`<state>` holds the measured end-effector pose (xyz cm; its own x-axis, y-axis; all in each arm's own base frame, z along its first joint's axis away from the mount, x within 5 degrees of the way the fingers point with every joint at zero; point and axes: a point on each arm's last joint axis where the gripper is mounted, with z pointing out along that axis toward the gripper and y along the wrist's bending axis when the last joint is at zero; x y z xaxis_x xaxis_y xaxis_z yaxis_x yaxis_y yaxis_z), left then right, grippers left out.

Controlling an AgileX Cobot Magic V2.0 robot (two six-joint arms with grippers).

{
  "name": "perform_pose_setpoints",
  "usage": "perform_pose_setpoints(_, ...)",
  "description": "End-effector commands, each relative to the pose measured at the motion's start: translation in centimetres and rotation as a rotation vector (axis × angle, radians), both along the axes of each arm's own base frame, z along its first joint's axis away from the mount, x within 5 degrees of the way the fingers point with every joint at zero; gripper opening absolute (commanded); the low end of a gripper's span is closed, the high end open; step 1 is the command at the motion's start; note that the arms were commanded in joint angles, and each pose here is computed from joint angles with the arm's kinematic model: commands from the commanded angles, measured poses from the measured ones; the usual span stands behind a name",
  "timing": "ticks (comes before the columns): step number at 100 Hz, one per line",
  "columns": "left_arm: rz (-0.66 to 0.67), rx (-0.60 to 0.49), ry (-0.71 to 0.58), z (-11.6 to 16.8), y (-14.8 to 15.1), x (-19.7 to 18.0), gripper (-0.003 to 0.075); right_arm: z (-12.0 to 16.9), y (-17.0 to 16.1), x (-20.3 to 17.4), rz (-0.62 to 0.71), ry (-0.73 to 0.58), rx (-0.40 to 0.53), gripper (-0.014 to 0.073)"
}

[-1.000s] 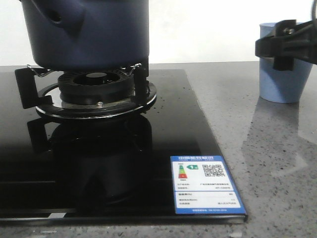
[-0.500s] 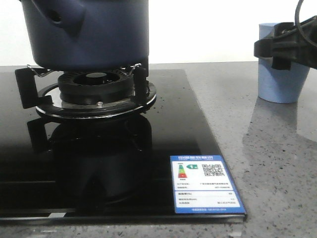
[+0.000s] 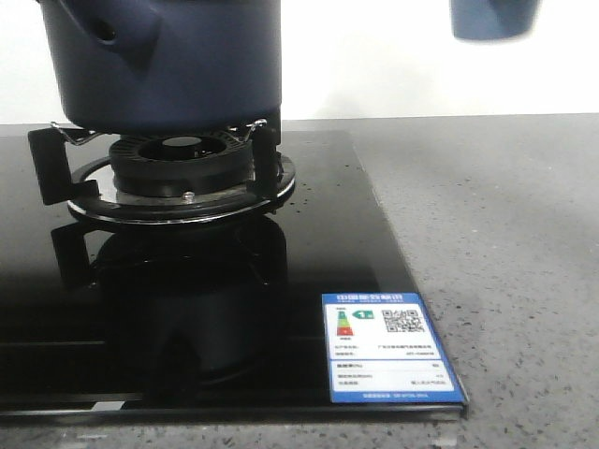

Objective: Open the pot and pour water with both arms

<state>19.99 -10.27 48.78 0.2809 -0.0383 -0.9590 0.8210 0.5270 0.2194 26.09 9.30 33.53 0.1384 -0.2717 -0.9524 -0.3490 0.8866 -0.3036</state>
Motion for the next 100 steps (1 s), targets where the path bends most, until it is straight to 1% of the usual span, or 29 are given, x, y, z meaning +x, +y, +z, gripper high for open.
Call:
perform_pose_setpoints(1, 0.013, -0.146, -0.032, 2.9, 0.7, -2.0, 0.0273, 5.0, 1.6, -0.4, 0.071, -0.159, -0.044, 0.0206)
perform_pose_setpoints(10, 0.026, -0.17, -0.023, 3.3, 0.9, -2.6, 0.0273, 7.0, 3.5, -0.2, 0.123, -0.185, -0.071, 0.0206)
perform_pose_setpoints(19, 0.027, -0.172, -0.032, 3.5, 1.0, -3.1, 0.0273, 8.2, 5.4, 0.4, 0.165, -0.192, -0.091, 0.0206)
perform_pose_setpoints(34, 0.026, -0.172, -0.03, 3.6, 1.0, -3.3, 0.0273, 8.9, 8.9, 1.6, 0.231, -0.202, -0.216, 0.0206)
perform_pose_setpoints(46, 0.024, -0.168, -0.035, 3.6, 1.0, -3.5, 0.0273, 9.1, 11.2, 2.0, 0.276, -0.249, -0.313, 0.0206)
perform_pose_setpoints(55, 0.024, -0.168, -0.035, 3.6, 1.0, -3.5, 0.0273, 8.7, 12.5, 2.3, 0.301, -0.282, -0.413, 0.0206)
perform_pose_setpoints(74, 0.024, -0.168, -0.035, 3.6, 1.0, -3.5, 0.0273, 7.3, 14.0, 3.3, 0.313, -0.326, -0.62, 0.0206)
perform_pose_setpoints(86, 0.025, -0.165, -0.036, 3.6, 1.0, -3.5, 0.0273, 6.6, 14.7, 3.8, 0.313, -0.385, -0.795, 0.0206)
perform_pose_setpoints(89, 0.025, -0.165, -0.036, 3.6, 1.0, -3.5, 0.0272, 6.5, 14.8, 3.9, 0.316, -0.4, -0.823, 0.0206)
perform_pose_setpoints(93, 0.025, -0.162, -0.037, 3.6, 1.0, -3.5, 0.0273, 6.1, 15.0, 4.0, 0.32, -0.432, -0.895, 0.0206)
perform_pose_setpoints(100, 0.025, -0.162, -0.037, 3.6, 1.0, -3.5, 0.0272, 5.6, 15.2, 4.3, 0.32, -0.469, -0.99, 0.0206)
